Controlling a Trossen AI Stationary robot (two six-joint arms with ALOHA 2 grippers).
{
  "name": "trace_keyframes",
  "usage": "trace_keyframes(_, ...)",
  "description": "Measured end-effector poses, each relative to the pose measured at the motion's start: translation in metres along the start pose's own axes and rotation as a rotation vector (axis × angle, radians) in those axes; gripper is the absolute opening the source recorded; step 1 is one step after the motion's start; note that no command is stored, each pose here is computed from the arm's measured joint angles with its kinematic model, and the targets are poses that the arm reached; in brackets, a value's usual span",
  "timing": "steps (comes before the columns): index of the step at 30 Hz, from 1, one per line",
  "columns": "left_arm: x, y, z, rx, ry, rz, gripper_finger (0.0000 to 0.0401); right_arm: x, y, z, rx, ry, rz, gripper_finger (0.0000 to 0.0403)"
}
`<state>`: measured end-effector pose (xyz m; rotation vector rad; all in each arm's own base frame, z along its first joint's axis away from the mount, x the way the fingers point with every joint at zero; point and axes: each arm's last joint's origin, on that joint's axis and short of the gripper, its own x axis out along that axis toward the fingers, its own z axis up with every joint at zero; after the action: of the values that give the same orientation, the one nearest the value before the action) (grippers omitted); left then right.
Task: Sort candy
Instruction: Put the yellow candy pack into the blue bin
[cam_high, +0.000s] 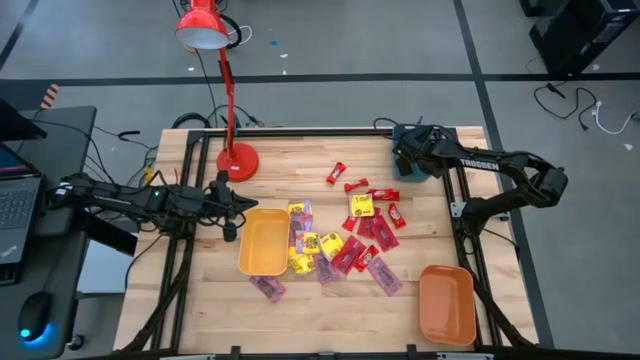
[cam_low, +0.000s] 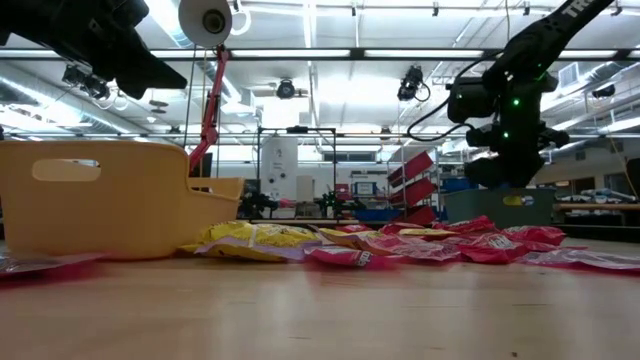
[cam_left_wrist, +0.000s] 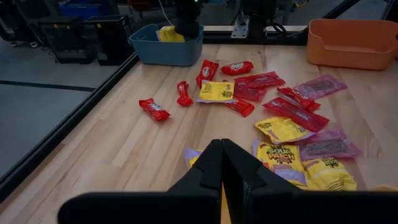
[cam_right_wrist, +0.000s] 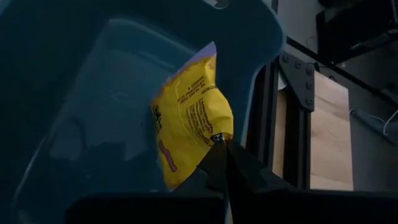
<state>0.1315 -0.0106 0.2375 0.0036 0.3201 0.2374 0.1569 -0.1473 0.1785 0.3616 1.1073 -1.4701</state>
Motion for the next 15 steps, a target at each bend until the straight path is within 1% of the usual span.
trace_keyframes(9,0.0000,0.0001,-0.0002,0.001,0.002,0.001,0.0008,-0.0004,0.0013,-0.0003,-0.001,0.011,0.030,0.0002)
trace_keyframes(15,0.0000,0.0002,-0.0008,0.004,0.008,0.005,0.0008,-0.0005,0.0023,0.0001,0.005,0.015,0.052,0.0021)
